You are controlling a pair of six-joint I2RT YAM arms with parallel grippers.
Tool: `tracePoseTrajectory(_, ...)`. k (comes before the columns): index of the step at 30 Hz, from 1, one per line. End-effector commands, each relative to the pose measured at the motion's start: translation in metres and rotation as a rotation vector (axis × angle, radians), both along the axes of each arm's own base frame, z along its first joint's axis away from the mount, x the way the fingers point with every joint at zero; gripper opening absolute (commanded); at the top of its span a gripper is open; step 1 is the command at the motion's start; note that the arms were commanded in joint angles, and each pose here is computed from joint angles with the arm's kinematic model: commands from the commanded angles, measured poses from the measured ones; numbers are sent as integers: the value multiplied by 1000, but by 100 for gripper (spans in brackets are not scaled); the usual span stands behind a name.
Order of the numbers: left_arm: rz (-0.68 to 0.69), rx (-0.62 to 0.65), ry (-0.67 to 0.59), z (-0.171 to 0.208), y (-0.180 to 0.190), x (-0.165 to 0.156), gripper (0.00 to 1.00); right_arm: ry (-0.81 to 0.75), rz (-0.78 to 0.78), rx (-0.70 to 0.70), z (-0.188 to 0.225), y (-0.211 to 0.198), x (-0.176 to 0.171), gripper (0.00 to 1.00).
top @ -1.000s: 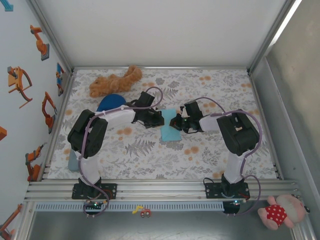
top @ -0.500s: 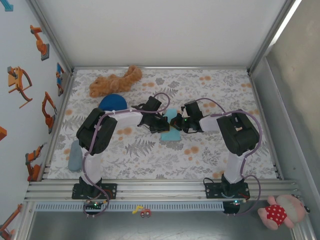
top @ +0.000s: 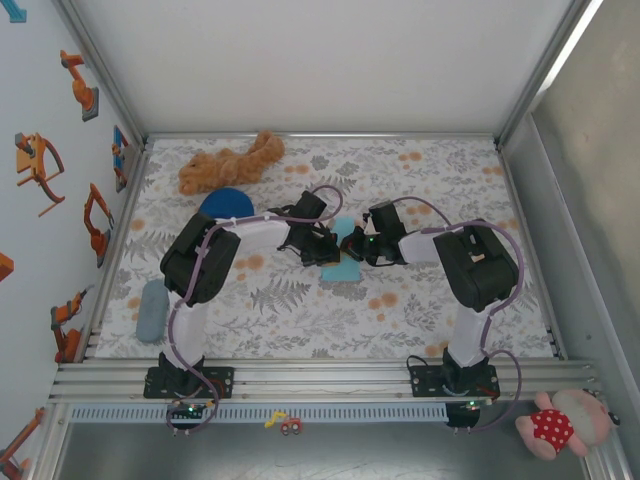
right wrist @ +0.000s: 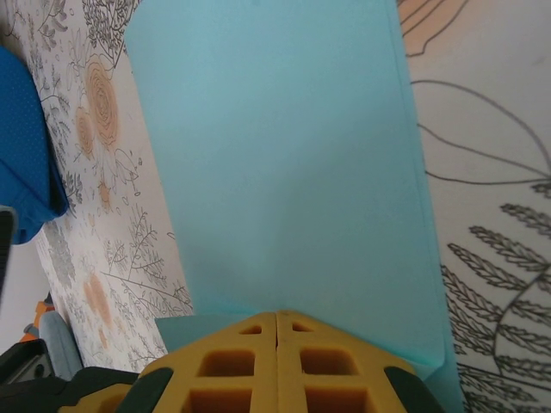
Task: Fold a paper plane with a square sheet of paper (pick it up from the middle)
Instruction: Fold the triangle a second time at the center of the table.
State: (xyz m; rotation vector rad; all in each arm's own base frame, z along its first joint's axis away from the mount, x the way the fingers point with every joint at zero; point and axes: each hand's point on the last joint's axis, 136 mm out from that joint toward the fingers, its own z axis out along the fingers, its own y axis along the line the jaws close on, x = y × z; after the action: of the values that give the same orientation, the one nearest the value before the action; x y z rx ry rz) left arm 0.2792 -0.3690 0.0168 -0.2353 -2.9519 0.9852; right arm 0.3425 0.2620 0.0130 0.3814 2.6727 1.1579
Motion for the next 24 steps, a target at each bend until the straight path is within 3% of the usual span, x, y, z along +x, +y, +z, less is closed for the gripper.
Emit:
tracePoseTrajectory(1,-44,32,23,-9,2,-10,3,280,-73,-277,-88,-54,-58,0)
tracePoseTrajectory(14,-75,112,38,-18,32,-28,0,314,-80,-315,-99,-60,-64,0)
tracePoseTrajectory(24,-77,148,96,-22,66,-64,0,314,-75,-317,-99,-59,-62,0)
